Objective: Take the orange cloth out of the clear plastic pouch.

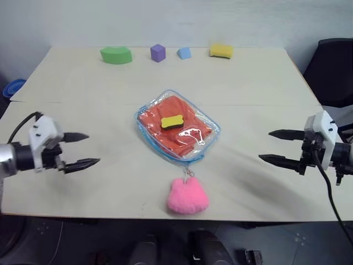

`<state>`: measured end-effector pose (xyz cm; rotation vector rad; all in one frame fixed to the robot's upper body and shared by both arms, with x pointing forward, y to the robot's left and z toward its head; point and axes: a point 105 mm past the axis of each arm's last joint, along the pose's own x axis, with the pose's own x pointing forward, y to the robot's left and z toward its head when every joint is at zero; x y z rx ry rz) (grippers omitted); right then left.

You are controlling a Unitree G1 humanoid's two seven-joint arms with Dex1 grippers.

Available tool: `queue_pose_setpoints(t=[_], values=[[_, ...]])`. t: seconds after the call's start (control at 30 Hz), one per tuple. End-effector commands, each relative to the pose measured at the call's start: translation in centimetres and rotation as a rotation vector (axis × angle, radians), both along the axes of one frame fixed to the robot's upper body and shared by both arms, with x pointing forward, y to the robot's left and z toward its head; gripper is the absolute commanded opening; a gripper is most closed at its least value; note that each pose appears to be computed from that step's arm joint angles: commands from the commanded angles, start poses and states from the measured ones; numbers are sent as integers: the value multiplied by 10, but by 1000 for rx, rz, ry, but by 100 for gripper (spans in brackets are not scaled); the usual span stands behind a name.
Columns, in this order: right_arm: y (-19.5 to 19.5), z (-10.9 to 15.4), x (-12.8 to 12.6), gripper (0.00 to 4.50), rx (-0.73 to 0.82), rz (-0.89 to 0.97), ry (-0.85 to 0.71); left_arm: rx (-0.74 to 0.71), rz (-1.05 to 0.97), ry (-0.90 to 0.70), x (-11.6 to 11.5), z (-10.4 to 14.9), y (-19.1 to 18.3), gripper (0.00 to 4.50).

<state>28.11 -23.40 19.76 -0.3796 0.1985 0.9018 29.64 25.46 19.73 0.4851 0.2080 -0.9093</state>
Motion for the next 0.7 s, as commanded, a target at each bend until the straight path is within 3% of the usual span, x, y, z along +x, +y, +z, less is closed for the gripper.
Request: queue_pose_setpoints(t=[0.03, 0.13, 0.33, 0.5, 0.7], values=[[25, 20, -8, 450, 33, 49, -92, 14, -91, -38, 22, 7, -29, 447], [56, 21, -18, 450, 45, 100, -127, 25, -173, -73, 60, 9, -67, 447], [87, 24, -31, 450, 57, 135, -166, 31, -237, -103, 111, 8, -117, 447], [88, 22, -38, 450, 54, 100, -170, 61, -238, -78, 128, -7, -144, 447], [88, 22, -42, 450, 53, 63, -182, 104, -237, -50, 133, -22, -162, 447]])
